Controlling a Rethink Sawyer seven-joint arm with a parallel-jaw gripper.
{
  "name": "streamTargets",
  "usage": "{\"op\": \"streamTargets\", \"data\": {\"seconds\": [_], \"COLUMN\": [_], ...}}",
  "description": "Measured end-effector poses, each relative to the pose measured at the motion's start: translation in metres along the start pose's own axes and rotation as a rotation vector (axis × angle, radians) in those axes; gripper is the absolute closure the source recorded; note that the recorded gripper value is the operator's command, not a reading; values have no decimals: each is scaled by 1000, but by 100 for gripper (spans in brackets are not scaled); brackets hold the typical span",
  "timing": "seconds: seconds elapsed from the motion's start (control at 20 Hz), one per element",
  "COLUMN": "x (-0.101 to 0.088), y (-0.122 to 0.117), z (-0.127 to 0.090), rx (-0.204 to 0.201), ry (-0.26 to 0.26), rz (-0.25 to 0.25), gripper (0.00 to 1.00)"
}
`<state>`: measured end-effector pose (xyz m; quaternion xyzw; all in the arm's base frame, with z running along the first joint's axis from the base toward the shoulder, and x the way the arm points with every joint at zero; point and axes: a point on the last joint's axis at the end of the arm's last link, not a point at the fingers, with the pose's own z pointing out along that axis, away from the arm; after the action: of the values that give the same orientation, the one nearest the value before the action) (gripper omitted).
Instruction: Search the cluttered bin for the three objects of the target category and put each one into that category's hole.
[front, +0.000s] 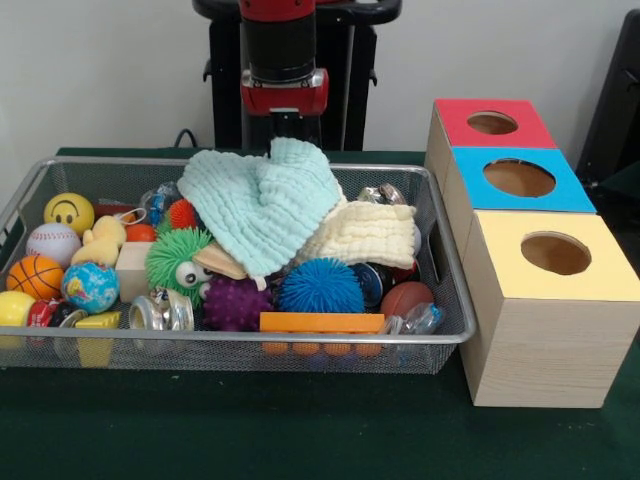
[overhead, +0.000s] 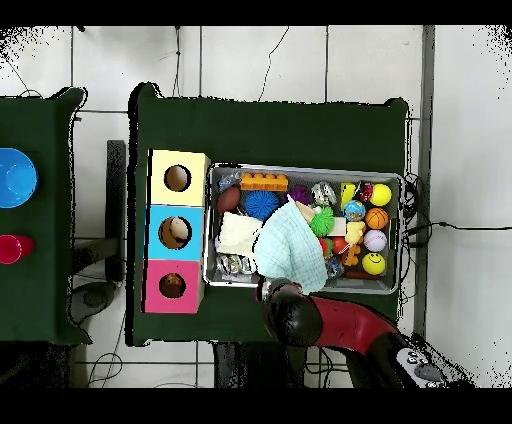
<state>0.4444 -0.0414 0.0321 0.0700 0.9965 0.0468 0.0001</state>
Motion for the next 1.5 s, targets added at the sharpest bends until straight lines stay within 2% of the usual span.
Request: {"op": "streamTargets", "data": {"seconds": [0.75,1.0,1.1,1.5], "x": [-2,-9,-12,-25], "y": [-2,-15,-27,-50], "z": [-4,-20,-32,-46], "rx": [3,12,20,24], "ry": [1,6,33,62], "rz": [3,19,36,61], "gripper": [0,0,0,0]}}
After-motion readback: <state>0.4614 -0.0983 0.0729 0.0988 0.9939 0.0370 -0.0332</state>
